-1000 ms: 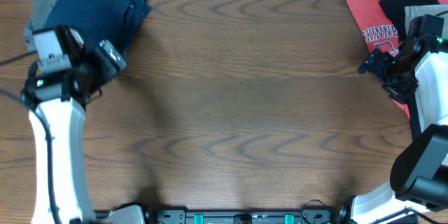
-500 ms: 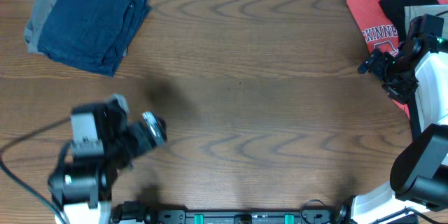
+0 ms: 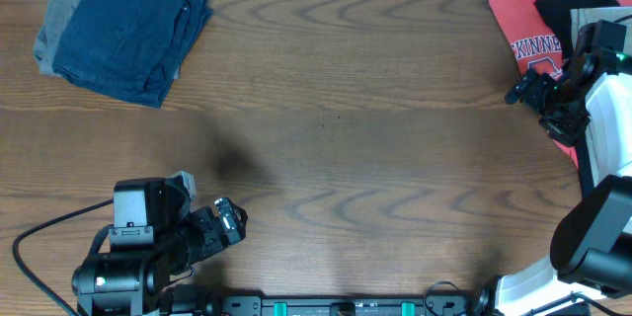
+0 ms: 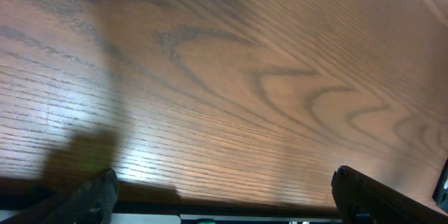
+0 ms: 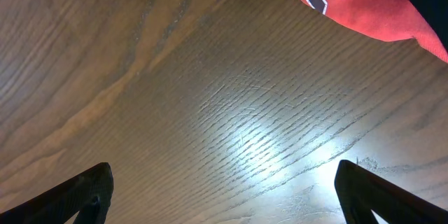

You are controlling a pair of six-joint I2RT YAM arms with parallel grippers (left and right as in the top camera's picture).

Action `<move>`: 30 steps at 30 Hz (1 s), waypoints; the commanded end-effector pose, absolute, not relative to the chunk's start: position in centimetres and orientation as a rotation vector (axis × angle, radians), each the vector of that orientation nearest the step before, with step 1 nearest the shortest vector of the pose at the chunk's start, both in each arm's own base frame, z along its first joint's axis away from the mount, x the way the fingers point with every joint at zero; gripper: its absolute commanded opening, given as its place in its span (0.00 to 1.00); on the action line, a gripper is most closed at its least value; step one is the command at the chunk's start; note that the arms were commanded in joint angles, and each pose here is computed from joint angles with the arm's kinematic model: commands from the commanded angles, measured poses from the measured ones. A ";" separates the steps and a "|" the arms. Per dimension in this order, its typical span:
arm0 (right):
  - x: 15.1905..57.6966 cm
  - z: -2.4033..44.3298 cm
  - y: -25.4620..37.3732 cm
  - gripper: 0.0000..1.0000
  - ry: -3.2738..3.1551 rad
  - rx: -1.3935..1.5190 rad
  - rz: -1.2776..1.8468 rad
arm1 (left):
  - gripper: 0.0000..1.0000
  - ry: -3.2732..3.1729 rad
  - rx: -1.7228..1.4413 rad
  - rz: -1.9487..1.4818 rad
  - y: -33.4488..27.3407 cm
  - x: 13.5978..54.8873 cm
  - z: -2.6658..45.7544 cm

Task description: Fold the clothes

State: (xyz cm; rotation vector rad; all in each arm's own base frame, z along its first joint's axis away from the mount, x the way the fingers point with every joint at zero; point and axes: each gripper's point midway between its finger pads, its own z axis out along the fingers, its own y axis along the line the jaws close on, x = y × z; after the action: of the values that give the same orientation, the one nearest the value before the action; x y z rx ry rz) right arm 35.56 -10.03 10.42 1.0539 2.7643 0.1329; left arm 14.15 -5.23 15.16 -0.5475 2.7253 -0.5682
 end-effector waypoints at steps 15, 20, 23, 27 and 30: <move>35.8 10.5 -9.8 0.99 2.771 1.030 0.136 | 0.98 2.598 -0.503 -0.414 -3.3 14.0 16.0; 35.8 10.5 -9.9 0.99 2.770 1.032 0.136 | 0.98 2.394 -0.362 -0.462 -4.2 16.2 16.2; 35.8 10.5 -9.9 0.99 2.770 1.032 0.136 | 0.98 2.264 -0.282 -0.497 -4.9 18.0 15.0; 35.8 10.5 -9.8 0.99 2.770 1.031 0.136 | 0.98 2.152 -0.246 -0.516 -5.1 19.7 12.6; 35.8 10.5 -9.8 0.99 2.771 1.031 0.136 | 0.98 2.075 -0.225 -0.523 -5.2 20.8 11.7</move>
State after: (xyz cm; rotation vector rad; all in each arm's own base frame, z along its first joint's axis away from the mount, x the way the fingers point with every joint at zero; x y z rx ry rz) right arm 35.58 -10.02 10.42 1.0532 2.7642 0.1330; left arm 20.27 -5.24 12.39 -0.2473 2.1214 -0.5322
